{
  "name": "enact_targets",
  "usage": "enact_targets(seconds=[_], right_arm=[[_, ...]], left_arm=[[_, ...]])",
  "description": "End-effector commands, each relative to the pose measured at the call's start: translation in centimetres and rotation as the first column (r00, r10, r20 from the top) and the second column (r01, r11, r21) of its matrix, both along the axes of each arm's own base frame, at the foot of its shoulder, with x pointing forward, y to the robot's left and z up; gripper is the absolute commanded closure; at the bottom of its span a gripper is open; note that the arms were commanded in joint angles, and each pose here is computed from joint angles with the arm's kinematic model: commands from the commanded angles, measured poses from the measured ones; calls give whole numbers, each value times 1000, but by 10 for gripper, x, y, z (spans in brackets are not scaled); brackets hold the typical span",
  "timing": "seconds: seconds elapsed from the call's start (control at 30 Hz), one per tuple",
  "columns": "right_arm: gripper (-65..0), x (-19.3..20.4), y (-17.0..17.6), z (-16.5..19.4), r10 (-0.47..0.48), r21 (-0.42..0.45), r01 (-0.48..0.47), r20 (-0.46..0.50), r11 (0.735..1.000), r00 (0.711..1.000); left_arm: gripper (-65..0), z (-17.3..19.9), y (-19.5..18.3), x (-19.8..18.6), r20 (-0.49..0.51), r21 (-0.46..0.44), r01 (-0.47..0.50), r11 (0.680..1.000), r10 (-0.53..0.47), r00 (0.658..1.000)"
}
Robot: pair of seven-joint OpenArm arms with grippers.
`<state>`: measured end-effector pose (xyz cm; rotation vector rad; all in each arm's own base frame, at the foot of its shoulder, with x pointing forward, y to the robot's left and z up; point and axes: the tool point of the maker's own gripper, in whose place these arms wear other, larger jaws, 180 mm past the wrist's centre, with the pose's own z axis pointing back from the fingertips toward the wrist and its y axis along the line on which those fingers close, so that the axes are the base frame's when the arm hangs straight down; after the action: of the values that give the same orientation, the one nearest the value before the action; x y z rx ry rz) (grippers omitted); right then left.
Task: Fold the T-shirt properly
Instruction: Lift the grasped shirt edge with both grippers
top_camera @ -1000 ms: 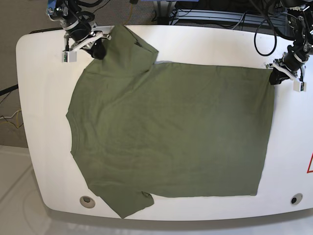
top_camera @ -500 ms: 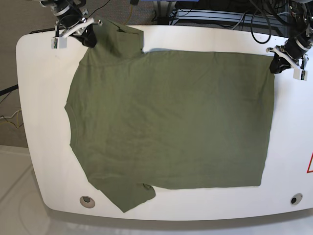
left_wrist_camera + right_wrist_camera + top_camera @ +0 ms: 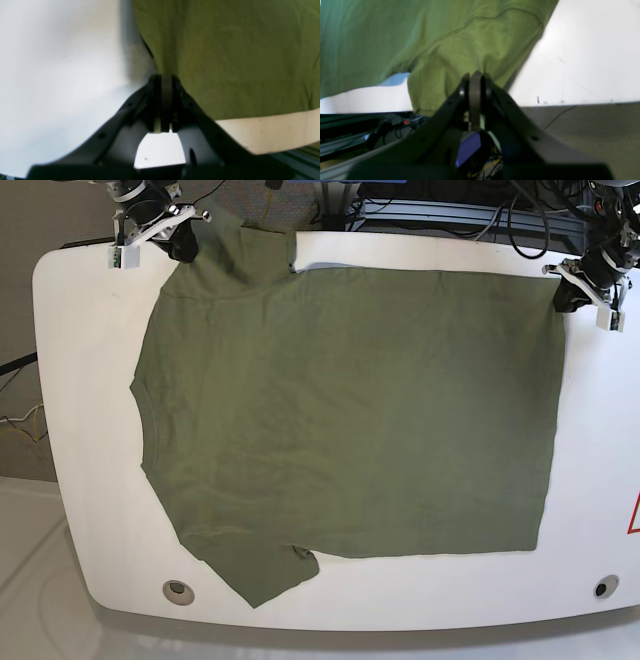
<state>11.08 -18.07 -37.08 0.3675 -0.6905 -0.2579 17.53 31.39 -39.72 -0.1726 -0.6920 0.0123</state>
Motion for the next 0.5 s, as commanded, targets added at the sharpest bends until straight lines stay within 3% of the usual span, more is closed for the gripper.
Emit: enact_targets(seconds=[0.0,0.47], right_arm=[[0,17,-4,16,3,-14,-2,76,1000,997],[0,79,-7,48,11,-25,-4,261,1000,965]], left_arm=[[0,19,-1,20,73,-7,17,1000,-16,997],[0,44,-8,57,164,2,36,999,-36,986]])
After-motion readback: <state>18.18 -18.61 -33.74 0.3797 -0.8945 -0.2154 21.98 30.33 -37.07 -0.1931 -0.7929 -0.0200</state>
